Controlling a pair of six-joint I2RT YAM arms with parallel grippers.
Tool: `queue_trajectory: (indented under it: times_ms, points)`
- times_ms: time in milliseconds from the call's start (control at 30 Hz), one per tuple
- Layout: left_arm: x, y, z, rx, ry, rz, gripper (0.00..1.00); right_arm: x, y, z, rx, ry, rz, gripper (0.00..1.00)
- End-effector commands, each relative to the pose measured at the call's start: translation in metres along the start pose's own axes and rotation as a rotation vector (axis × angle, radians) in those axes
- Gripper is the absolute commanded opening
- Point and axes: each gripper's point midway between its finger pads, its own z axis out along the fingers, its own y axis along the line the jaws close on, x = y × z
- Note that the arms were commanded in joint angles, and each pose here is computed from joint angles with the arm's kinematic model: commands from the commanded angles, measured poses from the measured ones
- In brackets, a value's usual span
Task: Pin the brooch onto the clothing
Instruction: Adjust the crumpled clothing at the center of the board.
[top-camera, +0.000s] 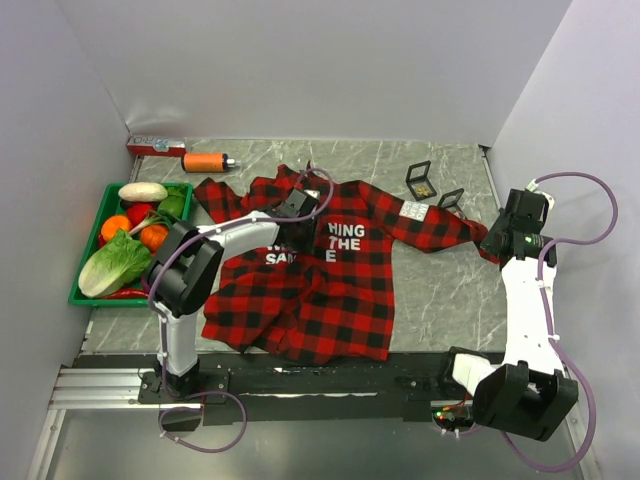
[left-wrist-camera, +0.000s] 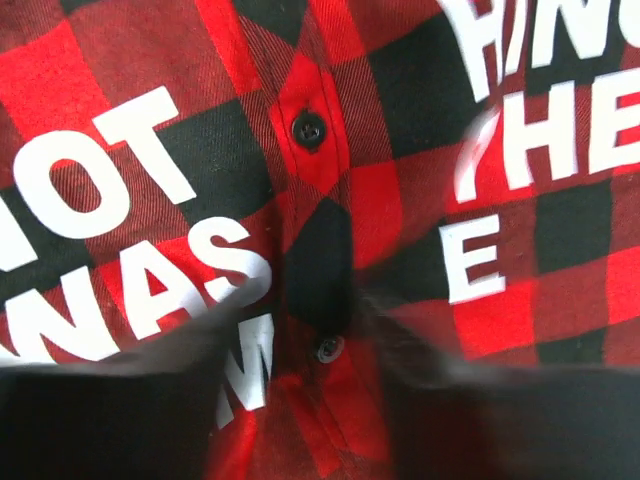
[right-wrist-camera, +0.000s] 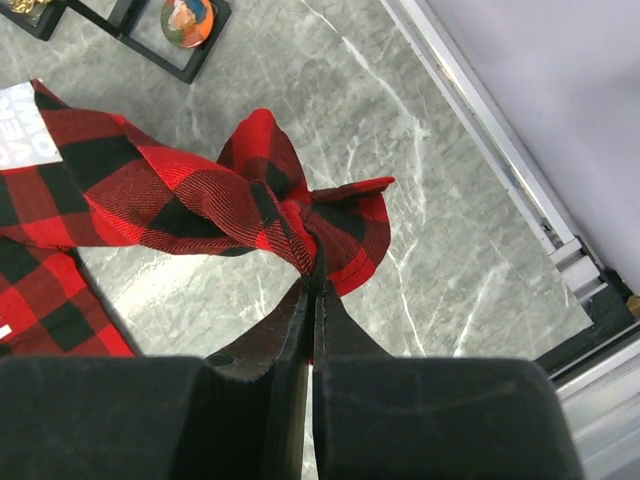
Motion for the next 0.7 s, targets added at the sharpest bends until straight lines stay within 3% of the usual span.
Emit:
queue_trajectory:
  times_ms: [0,67,400,667]
  points:
    - [0.017,0.004,0.006,0.003,0.015,-0.003,0.23,-0.013,0.005,-0.005,-0.036,-0.054,0.024,0.00]
    - [0.020,0.014,0.004,-0.041,0.007,-0.023,0.01,-0.020,0.009,-0.011,-0.061,-0.074,0.029,0.00]
    - [0.055,0.052,-0.056,-0.020,-0.018,-0.186,0.01,-0.055,0.002,-0.051,-0.040,-0.159,0.027,0.00]
    - [0.069,0.056,-0.074,0.003,-0.017,-0.200,0.05,-0.024,-0.021,-0.037,0.083,-0.096,0.052,0.00]
